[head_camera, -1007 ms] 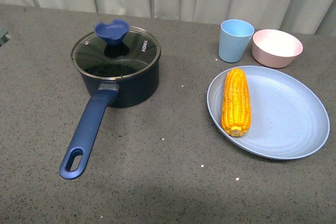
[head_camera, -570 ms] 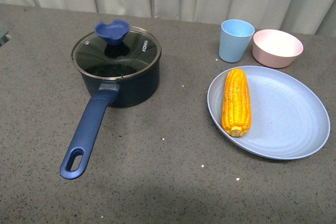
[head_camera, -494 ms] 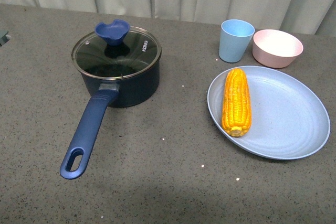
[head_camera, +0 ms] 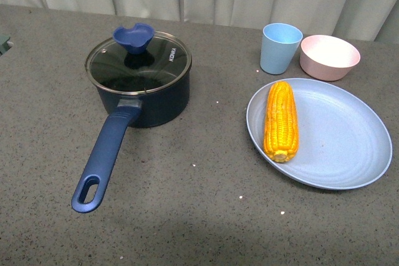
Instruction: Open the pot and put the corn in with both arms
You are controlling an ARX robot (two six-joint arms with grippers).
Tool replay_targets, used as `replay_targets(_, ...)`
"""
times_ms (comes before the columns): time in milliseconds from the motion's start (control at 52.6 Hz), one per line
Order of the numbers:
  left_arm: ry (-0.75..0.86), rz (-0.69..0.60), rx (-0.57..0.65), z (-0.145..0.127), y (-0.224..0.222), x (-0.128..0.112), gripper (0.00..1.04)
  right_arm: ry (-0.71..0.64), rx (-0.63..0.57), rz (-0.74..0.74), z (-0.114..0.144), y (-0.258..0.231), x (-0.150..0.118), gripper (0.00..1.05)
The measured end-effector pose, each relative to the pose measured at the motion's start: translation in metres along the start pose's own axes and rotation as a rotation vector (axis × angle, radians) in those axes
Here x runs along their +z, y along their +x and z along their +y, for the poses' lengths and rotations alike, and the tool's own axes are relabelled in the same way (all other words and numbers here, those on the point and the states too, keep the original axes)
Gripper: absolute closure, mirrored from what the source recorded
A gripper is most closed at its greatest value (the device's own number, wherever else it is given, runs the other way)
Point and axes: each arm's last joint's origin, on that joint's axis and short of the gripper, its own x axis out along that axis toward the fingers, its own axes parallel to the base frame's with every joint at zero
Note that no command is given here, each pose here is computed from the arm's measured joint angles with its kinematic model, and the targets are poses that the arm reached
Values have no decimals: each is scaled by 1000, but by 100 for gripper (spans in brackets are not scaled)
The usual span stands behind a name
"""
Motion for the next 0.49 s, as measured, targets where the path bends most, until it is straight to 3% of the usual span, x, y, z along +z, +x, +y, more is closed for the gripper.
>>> replay_targets(494, 0, 0, 0, 0, 0, 0, 6, 0, 0, 0, 0, 0, 0, 9)
